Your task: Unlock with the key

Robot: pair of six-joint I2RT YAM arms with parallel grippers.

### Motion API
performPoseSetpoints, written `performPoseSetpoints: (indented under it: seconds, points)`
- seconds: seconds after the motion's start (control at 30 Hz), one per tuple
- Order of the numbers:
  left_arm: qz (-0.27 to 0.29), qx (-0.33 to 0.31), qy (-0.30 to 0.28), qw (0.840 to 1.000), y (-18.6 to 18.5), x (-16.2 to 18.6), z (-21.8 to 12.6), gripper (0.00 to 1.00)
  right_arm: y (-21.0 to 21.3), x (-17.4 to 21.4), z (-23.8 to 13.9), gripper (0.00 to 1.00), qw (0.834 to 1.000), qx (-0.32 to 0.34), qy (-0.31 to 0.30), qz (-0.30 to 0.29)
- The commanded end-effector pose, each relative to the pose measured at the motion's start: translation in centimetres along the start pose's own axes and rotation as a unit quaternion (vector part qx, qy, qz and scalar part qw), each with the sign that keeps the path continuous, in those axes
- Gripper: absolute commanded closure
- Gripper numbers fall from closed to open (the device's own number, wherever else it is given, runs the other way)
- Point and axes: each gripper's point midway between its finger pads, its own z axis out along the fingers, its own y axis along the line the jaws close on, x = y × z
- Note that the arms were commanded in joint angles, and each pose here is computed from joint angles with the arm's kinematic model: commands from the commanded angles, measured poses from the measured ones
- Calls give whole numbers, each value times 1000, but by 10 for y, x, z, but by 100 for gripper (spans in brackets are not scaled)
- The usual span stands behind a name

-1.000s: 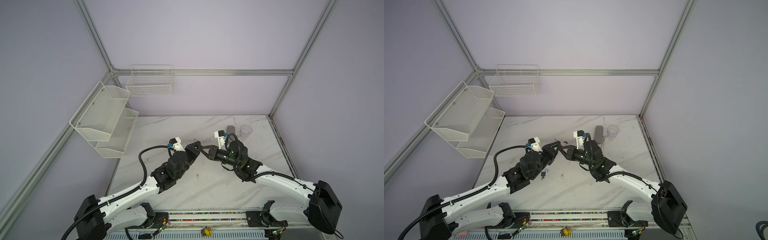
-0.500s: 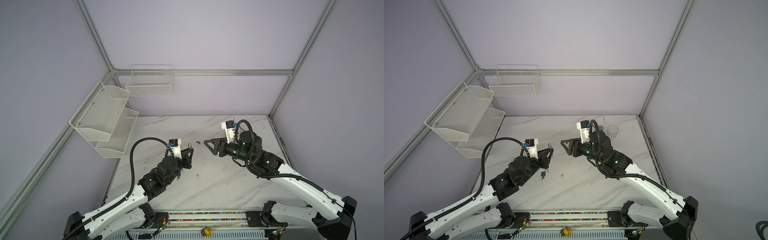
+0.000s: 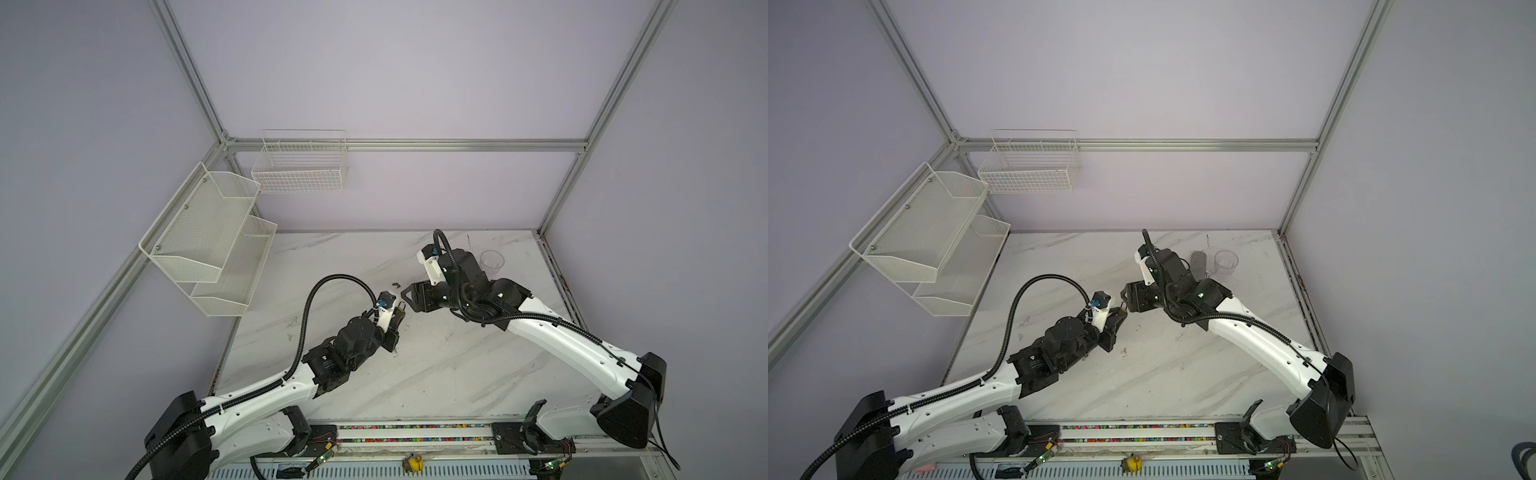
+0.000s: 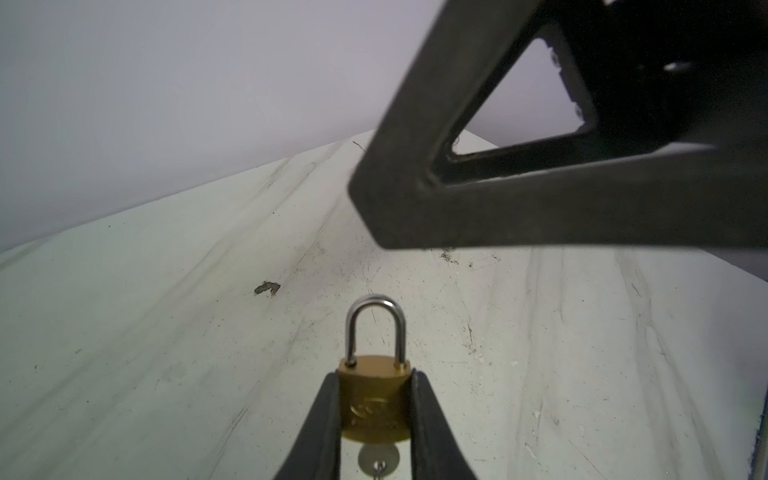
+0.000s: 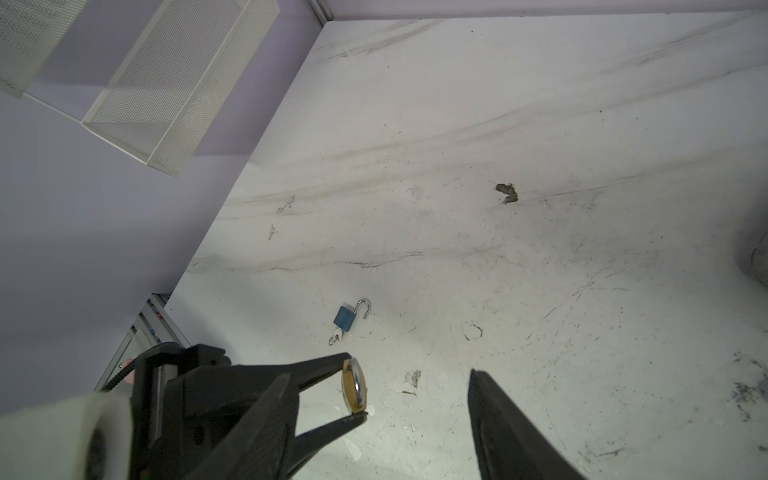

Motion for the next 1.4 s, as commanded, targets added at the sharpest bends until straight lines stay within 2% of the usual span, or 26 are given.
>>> performPoseSetpoints:
  seconds: [0.0,0.17,0.27,0.53,0.73,1.0,1.1,1.17,1.27,1.37]
  points:
    - [13,-1,-47,999,-1,-21,-2,100,-16,5,8,32,999,43,19,-21]
    - [20,-4,-44,999,0,-19,-1,100,-20,8,20,32,998,52,32,-32]
    - [25,-5,-43,999,0,-18,-1,100,-31,12,26,33,995,80,41,-32]
    - [34,-7,-41,999,1,-14,-4,100,-45,12,23,33,990,124,51,-39]
    - [32,-7,-51,998,3,-16,-7,100,-36,24,24,33,991,92,78,-53]
    - [23,-22,-50,998,8,-9,-5,100,-40,26,8,33,992,95,68,-44]
    - [2,-29,-17,999,9,2,1,100,-58,18,-2,31,992,118,46,-28]
    - [-39,-47,19,998,14,14,6,100,-74,8,-10,30,992,126,23,-9]
    - [-118,-70,103,985,11,38,13,100,-109,-5,-25,23,983,180,-35,30]
    - [-165,-97,186,964,1,64,21,100,-140,-11,-36,16,970,217,-87,63]
